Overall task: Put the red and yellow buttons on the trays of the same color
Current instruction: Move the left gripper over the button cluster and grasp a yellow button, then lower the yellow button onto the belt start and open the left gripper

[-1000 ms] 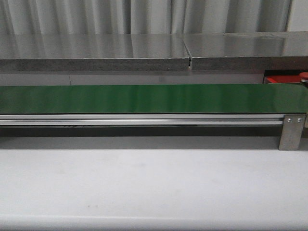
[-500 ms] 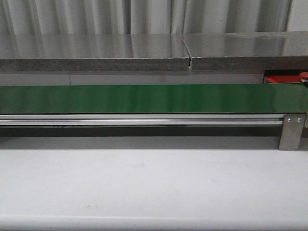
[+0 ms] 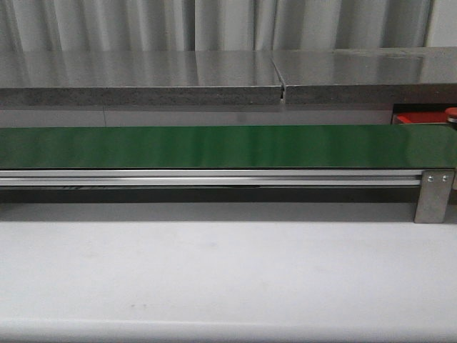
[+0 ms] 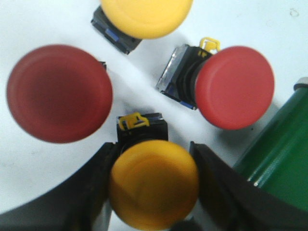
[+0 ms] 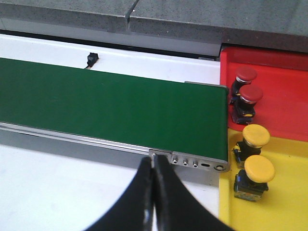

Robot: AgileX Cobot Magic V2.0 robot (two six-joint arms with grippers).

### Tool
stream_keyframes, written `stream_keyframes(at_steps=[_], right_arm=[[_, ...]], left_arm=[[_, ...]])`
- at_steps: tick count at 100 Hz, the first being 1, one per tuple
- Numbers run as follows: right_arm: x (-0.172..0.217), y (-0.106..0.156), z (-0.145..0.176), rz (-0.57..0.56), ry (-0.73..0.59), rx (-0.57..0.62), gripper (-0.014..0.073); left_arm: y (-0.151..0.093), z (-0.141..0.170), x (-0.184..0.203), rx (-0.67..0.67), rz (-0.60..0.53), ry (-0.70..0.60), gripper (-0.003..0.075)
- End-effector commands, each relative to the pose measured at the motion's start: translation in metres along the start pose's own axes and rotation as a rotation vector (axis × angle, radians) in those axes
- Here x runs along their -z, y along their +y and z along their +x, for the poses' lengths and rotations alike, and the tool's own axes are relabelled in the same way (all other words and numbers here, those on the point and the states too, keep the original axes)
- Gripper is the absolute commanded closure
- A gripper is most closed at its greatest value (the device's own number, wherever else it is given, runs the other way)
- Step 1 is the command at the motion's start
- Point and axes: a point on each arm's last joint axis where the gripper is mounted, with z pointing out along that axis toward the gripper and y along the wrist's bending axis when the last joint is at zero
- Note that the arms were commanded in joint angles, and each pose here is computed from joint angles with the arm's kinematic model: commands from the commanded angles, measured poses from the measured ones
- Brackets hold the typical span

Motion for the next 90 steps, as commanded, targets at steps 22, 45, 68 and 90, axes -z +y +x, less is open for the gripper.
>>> stream_keyframes(at_steps=[22,45,68,90], right_arm=[[0.004,-0.001,-0.013,0.020,-0.082,0.005,0.0713],[0.004,-0.001,-0.013,0.020,-0.082,0.005,0.0713],[0.004,-0.001,-0.013,0.020,-0.082,0.005,0.0713],[0.004,-0.001,-0.013,0.020,-0.082,0.005,0.0713]], left_arm=[[-0.021,-0.001,0.082,-0.062,0.058,-0.158,0.0605],[-0.030,0.026,0.122,-0.110,0.069,-0.233,0.0605],[-0.039,0.054,0.134,-0.185,0.069,-0.229,0.0605],[-0.052,0.061,0.129,-0.221,0.076,-0.190,0.0604]])
